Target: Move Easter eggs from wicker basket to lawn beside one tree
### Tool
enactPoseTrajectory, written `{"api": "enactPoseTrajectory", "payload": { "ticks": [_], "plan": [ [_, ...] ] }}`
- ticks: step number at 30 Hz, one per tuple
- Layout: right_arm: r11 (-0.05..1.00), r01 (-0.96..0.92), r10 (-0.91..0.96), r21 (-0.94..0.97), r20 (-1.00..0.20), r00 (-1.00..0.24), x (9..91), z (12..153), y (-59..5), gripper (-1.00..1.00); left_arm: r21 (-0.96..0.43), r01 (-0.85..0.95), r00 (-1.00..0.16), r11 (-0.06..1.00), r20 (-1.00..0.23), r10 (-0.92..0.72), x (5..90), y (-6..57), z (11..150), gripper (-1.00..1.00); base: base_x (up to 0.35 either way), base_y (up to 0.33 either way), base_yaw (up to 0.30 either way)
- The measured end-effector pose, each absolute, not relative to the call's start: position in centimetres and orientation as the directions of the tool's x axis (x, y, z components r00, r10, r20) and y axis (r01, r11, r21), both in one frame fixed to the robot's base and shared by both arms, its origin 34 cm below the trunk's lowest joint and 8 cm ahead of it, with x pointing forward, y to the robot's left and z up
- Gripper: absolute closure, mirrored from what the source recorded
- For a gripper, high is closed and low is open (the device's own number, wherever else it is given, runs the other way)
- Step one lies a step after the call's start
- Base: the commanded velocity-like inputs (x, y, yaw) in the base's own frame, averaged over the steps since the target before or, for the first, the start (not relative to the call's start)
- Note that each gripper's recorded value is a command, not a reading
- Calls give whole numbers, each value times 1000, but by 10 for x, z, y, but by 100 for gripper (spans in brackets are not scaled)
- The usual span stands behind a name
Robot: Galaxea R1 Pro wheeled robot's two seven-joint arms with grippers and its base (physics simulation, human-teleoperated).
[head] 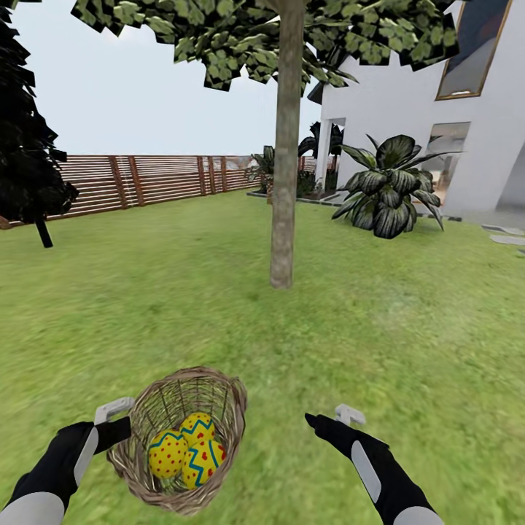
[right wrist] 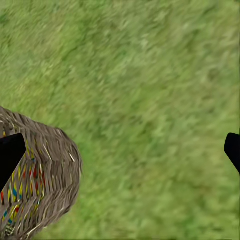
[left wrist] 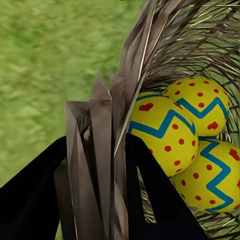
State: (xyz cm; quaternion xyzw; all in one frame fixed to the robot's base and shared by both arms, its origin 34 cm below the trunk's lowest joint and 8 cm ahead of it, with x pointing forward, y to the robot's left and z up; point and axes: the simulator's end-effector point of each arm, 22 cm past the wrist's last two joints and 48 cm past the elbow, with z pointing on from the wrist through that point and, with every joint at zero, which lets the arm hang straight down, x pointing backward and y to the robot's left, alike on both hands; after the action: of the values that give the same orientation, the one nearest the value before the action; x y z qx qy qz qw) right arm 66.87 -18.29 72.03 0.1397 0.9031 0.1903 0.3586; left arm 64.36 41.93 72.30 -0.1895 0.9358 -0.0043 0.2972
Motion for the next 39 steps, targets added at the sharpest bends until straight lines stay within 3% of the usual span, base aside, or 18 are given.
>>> {"api": "enactPoseTrajectory", "payload": {
  "ticks": [39],
  "plan": [
    [889,112,389,445,-601,-698,670,725,-183,-100,-123,-351,-747,928,-561,-357,645,419,727,100,270,0,-41]
  ]
}}
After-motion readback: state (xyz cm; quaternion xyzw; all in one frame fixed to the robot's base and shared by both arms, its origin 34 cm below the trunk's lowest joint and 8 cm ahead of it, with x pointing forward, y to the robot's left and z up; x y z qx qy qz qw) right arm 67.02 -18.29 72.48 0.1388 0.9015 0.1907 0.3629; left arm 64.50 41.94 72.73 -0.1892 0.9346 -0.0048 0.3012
